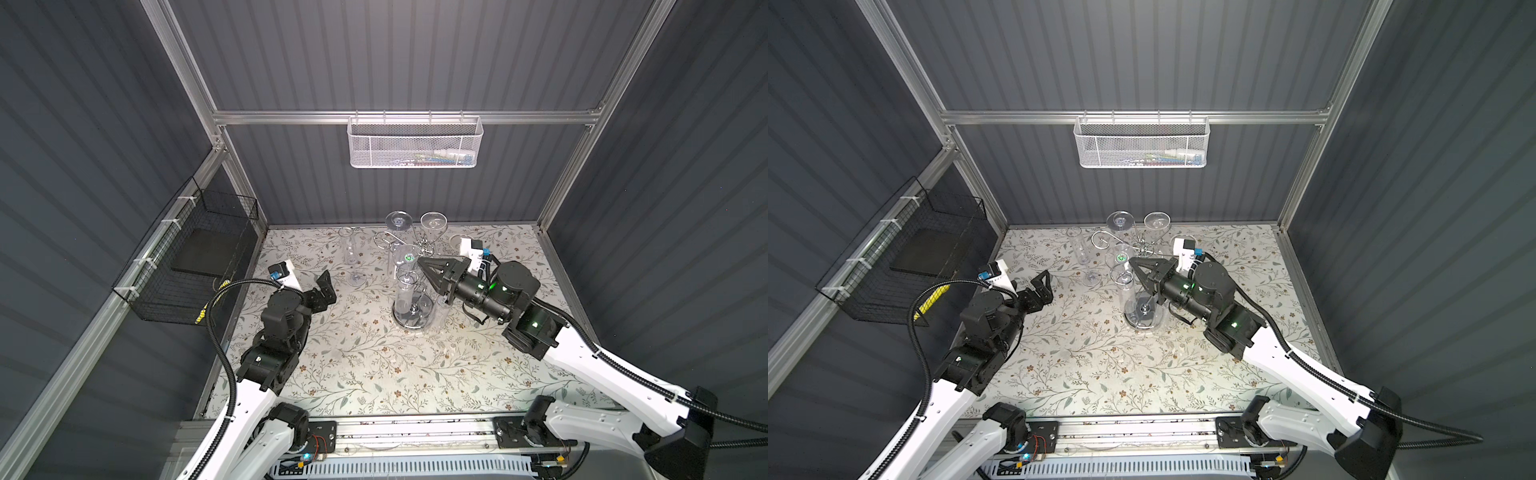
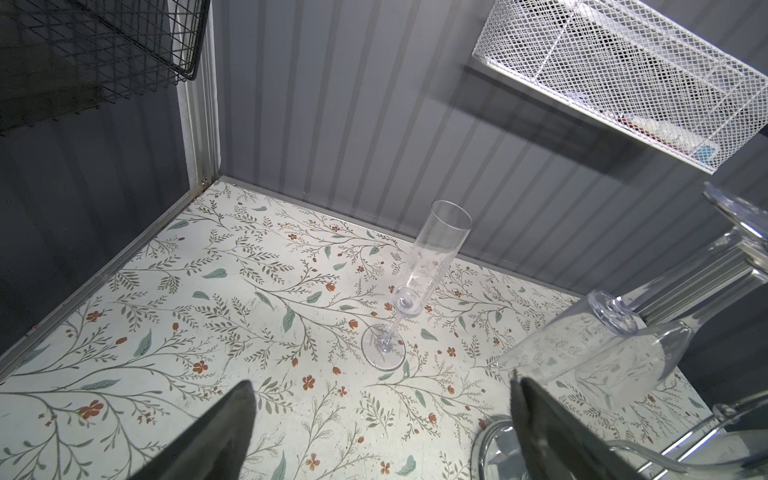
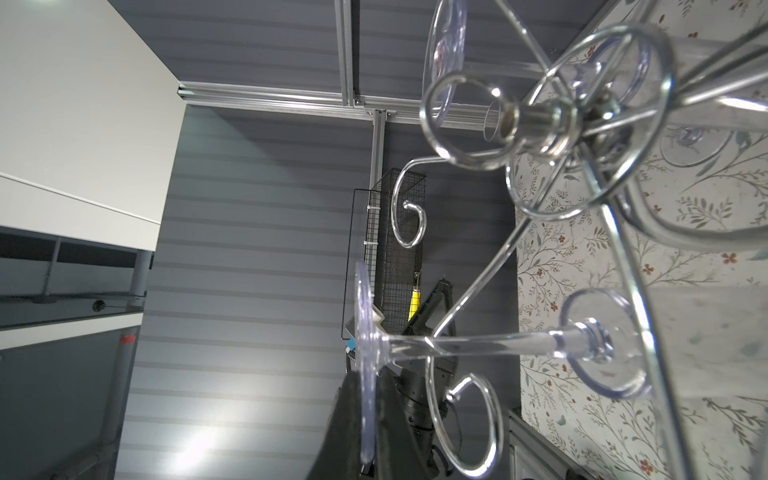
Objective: Take the wine glass off the wine glass rack
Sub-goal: 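Pull the clear flute off the rack with the right gripper, tilting it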
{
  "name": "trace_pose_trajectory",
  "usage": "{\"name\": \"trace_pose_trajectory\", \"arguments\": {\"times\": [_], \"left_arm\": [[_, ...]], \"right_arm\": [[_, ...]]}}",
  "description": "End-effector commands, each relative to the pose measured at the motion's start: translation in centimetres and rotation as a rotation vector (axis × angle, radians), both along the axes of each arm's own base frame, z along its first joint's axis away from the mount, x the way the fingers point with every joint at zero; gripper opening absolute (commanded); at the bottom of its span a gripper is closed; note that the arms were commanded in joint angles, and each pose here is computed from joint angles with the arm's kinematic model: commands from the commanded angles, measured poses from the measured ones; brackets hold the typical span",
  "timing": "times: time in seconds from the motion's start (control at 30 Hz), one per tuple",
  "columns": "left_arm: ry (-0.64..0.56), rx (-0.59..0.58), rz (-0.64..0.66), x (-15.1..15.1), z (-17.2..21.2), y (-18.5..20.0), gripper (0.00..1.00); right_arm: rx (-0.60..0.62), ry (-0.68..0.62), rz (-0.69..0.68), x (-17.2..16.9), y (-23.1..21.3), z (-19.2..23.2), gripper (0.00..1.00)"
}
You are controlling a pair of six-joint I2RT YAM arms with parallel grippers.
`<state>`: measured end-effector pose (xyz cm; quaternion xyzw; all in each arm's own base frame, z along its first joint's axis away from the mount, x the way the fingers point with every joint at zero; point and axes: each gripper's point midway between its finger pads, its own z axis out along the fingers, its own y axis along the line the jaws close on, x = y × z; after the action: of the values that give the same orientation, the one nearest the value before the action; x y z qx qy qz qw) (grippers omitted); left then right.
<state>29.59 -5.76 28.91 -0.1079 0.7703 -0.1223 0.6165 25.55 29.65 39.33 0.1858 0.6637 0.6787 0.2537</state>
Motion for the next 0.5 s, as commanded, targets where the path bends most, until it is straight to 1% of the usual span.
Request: {"name": "trace_pose_trajectory", "arguments": {"times": [0.0, 0.47], "left_arm": [[-0.015, 0.015, 0.013, -0.4, 0.8, 0.5, 0.97], [-0.013, 0.008, 0.013, -0.6, 0.8, 0.6, 0.98]], "right_arm": [[0.082, -0.017, -0.028, 0.0, -1.0, 1.6, 0.00], [0.065, -0.015, -0.074, -1.2, -3.3, 1.0, 0.00]]}}
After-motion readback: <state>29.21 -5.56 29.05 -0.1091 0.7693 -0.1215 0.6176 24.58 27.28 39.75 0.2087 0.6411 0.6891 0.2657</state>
